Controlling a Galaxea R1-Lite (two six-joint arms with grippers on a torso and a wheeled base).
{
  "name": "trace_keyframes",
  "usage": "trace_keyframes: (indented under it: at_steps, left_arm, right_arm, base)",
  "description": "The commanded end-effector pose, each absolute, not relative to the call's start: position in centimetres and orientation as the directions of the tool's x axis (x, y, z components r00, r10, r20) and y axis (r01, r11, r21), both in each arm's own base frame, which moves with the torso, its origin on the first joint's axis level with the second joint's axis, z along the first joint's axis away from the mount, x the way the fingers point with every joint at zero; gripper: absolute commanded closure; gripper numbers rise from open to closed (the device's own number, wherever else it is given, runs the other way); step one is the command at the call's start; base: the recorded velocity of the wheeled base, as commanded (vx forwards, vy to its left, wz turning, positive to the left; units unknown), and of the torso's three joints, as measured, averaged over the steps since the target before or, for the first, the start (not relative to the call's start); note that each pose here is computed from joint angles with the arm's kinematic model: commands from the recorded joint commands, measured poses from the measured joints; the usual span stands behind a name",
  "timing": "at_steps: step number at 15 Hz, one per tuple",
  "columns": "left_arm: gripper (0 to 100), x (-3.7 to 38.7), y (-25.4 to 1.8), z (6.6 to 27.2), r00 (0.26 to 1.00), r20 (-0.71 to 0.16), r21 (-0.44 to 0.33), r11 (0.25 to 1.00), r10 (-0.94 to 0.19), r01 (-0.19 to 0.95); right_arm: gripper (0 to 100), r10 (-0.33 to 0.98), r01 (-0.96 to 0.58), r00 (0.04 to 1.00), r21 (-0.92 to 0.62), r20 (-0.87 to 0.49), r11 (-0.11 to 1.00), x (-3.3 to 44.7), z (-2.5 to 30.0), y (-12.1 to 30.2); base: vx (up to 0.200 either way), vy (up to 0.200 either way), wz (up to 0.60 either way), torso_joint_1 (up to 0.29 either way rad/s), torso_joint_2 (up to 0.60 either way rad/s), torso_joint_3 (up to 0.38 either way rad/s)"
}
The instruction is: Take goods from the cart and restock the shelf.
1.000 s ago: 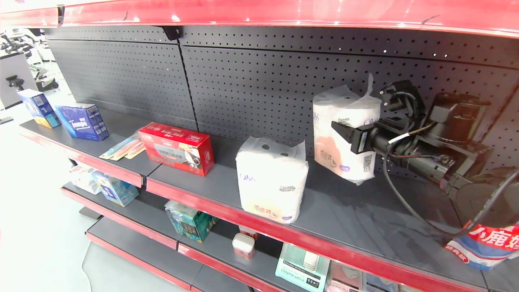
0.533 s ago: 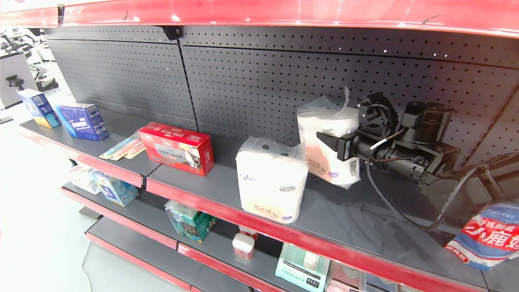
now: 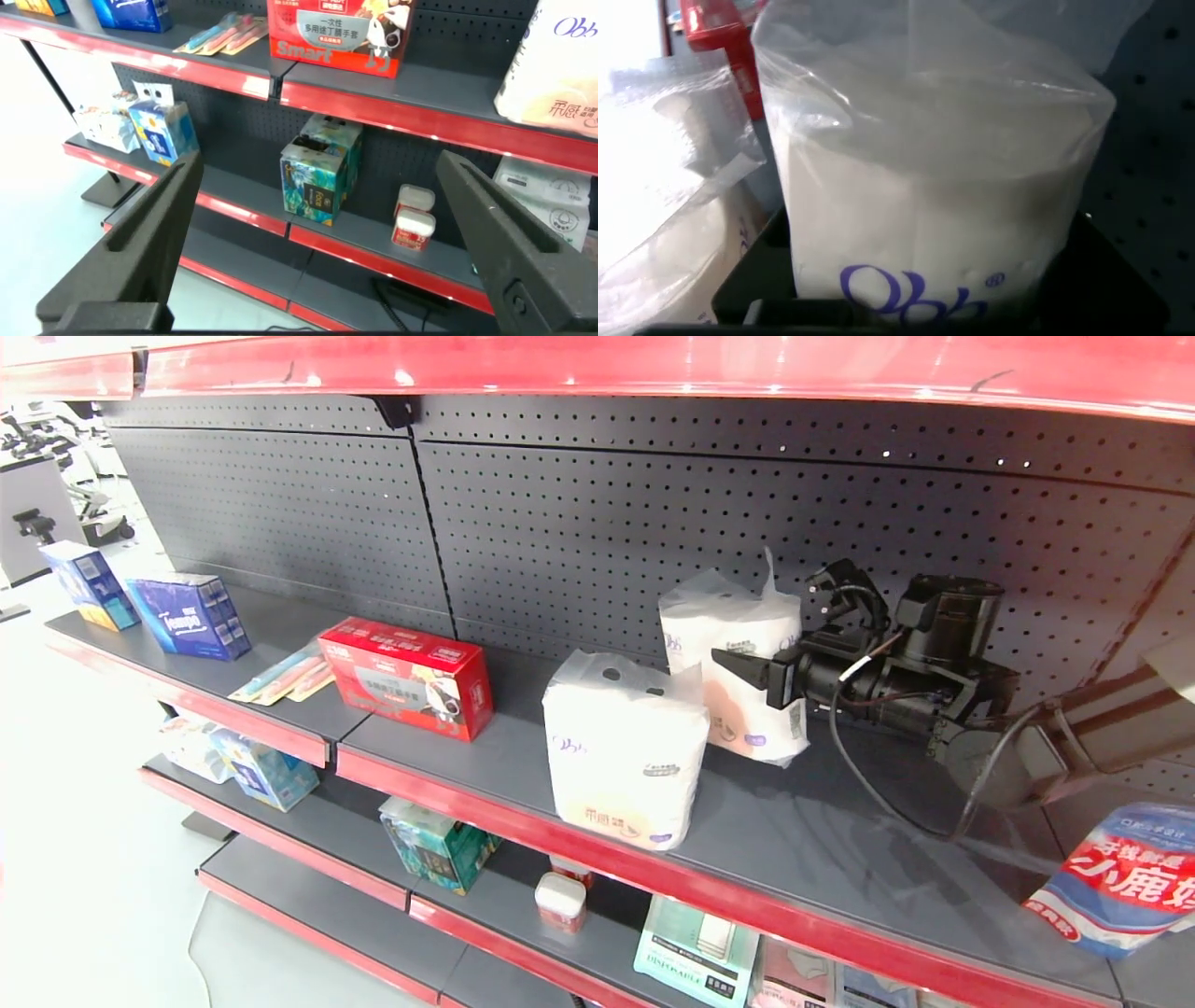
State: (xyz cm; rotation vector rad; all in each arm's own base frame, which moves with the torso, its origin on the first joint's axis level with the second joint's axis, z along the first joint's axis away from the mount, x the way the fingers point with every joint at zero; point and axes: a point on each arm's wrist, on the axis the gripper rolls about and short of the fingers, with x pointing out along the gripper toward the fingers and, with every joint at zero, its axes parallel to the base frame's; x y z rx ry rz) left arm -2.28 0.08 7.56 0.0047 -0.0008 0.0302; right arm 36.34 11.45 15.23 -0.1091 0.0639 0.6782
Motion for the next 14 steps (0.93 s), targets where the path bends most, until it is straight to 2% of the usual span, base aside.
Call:
trace_keyframes:
  at_steps: [1,5,14]
  left_arm:
    - [0,-2.3,0.1,7.6,0.999,0.0,0.005,0.999,0.032,-0.032]
    - [0,-2.3,0.1,7.6,0.999,0.0,0.005,0.999,0.032,-0.032]
    - [0,-2.3,0.1,7.6,1.0,0.002,0.005,1.0,0.031,-0.031]
  right_arm:
    - [100,0.638,-0.645,0.764,-0.091,-0.101,0.758,37.0,14.7,11.6]
    - [100,0.717,-0.72,0.692,-0.162,-0.09,0.675,37.7,14.5,11.5]
    - [100,0.736,-0.747,0.663,-0.169,-0.135,0.643,38.7,12.0,12.1]
  base:
    - [0.0,0.0,0.0,0.0,0.0,0.0]
    - [0.0,0.0,0.0,0.0,0.0,0.0]
    - [0.0,0.0,0.0,0.0,0.0,0.0]
